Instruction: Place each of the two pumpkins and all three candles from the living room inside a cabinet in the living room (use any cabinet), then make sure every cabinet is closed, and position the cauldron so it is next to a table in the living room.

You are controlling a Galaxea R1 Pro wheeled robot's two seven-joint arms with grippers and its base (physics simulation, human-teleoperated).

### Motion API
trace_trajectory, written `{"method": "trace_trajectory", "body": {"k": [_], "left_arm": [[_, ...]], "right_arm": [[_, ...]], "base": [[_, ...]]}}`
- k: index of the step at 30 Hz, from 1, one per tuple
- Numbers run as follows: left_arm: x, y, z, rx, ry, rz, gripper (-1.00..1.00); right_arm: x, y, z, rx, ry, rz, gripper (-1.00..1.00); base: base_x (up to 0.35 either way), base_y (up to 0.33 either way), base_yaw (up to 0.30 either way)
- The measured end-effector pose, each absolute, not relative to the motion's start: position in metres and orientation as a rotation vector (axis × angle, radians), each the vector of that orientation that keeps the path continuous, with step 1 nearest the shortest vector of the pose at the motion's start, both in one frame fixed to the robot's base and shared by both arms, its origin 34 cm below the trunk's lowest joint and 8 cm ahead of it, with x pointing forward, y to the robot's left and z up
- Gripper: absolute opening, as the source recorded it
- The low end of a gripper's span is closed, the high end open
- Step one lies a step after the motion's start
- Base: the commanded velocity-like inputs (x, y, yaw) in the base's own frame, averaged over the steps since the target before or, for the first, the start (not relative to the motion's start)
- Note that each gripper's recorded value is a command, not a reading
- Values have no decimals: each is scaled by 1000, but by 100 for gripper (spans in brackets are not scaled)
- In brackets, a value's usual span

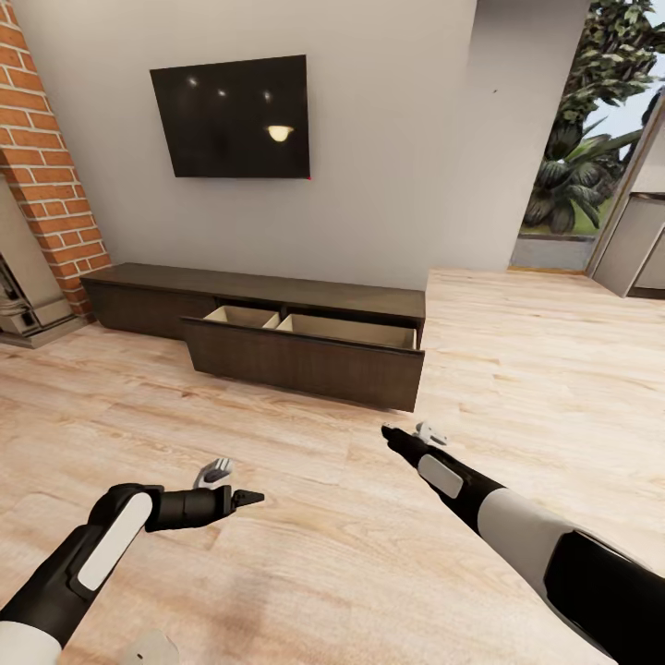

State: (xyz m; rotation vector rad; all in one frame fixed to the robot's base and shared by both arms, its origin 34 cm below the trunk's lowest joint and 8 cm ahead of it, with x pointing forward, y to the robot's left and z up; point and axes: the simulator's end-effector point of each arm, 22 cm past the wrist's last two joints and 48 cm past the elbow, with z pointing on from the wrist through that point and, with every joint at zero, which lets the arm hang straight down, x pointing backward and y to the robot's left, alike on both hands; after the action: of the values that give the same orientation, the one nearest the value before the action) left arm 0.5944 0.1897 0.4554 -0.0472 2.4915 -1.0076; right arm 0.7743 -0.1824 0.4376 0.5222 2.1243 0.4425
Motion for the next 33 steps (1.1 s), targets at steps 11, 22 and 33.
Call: {"method": "trace_trajectory", "body": {"k": [11,22,33], "left_arm": [[605,238,432,-149,2562,-724,100],[612,278,424,-242,2585,-520,100],[611,280,421,-253,2590,-517,100]], "right_arm": [[733,-162,396,315,2421,404,100],[733,-167,395,196,2428,327,100],[739,-167,399,170,2397,311,100]], "base": [[0,0,0],[0,0,0],[0,0,39]]}}
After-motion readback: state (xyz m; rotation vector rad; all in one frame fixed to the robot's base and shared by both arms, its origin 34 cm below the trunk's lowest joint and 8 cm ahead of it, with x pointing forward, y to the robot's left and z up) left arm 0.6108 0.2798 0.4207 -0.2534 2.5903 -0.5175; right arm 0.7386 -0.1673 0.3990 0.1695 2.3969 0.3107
